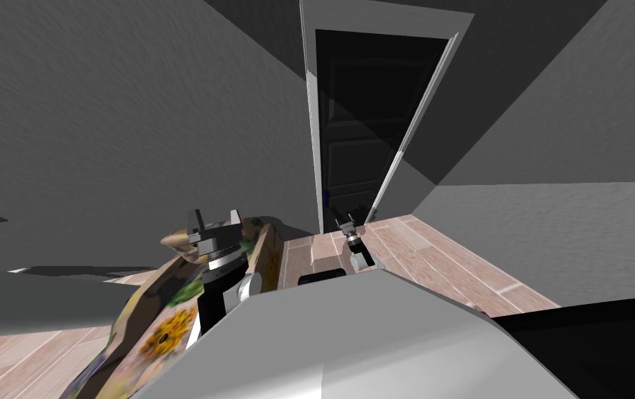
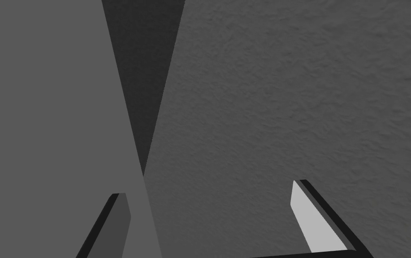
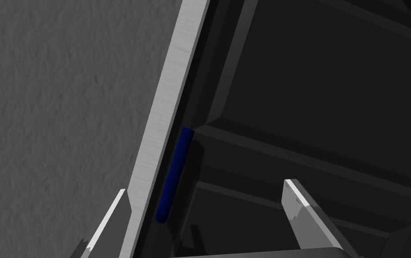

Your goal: Pull the door open

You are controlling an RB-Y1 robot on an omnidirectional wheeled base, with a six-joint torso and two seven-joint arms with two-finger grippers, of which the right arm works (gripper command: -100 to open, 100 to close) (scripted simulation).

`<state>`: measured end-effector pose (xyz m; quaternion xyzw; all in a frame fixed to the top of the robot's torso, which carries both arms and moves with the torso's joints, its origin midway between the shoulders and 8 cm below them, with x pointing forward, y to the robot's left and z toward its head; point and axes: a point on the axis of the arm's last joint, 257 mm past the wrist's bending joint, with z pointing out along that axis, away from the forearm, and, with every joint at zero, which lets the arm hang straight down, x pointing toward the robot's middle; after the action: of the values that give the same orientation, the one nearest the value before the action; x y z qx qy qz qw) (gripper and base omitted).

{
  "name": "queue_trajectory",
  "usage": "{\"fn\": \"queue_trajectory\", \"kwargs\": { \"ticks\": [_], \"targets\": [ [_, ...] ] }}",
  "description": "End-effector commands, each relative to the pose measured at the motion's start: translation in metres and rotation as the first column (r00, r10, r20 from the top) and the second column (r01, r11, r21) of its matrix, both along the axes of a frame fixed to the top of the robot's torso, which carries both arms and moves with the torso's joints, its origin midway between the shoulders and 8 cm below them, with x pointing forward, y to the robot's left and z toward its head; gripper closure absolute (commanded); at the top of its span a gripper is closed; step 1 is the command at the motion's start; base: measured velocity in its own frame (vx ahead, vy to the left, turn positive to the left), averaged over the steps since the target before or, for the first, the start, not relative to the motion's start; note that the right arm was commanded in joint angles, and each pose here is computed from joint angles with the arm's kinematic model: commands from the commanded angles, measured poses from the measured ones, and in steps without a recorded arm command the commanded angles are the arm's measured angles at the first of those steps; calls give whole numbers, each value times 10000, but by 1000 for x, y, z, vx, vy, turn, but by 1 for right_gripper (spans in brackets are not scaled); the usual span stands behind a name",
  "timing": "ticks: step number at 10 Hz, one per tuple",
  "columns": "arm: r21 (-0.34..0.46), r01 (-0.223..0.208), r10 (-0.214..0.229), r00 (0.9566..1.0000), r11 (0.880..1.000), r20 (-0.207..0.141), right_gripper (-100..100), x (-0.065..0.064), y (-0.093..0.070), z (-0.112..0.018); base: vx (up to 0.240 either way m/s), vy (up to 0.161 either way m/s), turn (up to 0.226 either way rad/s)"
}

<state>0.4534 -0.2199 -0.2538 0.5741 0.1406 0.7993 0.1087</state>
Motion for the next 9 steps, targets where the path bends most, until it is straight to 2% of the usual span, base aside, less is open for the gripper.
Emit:
{"fn": "queue_trajectory", "kwargs": {
  "ticks": [1, 5, 9],
  "targets": [
    [263, -133, 139, 9997, 9996, -214, -100, 2, -1, -9, 103, 41, -22],
    [810, -367, 426, 9964, 9960, -728, -100, 5, -5, -32, 96, 44, -21],
    [1321, -501, 662, 9905, 9900, -1207, -100, 6, -11, -54, 90, 39, -21]
  ]
}}
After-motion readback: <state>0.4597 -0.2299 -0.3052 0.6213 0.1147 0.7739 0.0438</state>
